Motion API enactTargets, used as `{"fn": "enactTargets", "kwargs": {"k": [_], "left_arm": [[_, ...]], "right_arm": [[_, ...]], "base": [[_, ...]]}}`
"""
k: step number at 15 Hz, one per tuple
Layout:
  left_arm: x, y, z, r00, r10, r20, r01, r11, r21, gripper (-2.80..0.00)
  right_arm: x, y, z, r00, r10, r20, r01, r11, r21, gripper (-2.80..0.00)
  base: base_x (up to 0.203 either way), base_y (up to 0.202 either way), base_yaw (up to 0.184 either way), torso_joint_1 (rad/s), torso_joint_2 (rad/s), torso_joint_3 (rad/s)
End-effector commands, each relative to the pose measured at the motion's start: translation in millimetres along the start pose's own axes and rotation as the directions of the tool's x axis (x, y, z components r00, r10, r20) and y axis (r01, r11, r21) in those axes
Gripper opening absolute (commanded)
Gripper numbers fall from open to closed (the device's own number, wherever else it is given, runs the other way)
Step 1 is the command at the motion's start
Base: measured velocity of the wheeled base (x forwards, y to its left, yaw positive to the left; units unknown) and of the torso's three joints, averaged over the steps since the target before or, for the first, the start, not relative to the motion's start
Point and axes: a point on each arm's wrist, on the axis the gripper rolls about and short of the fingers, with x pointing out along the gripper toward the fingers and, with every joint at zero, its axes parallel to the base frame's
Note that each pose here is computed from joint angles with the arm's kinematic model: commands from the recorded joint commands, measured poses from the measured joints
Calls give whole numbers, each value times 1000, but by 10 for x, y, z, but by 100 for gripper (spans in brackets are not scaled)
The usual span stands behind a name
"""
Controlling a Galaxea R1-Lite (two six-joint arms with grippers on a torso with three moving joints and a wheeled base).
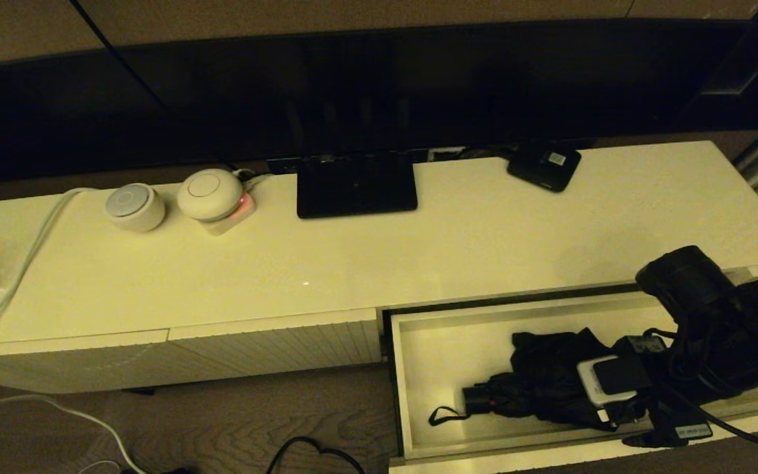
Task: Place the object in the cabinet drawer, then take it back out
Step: Put the umbrella in the drawer
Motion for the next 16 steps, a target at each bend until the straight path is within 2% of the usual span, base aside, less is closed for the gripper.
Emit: {"fn": "enactTargets", "kwargs": {"k": [1,12,16], "left_arm": [[2,0,-8,1000,1,-3,-1,1000,0,-280],[2,0,-8,1000,1,-3,-1,1000,0,-280],[2,0,-8,1000,1,-3,-1,1000,0,-280]], "right_arm": [[151,-91,-30,1000,-20,-4,20,1000,7,0],[-343,-85,-12,999,-33,30,33,999,12,0],[-369,-107,-7,999,-38,34,38,999,12,0]], "base": [[0,0,0,0,0,0],[0,0,0,0,0,0],[0,0,0,0,0,0]]}}
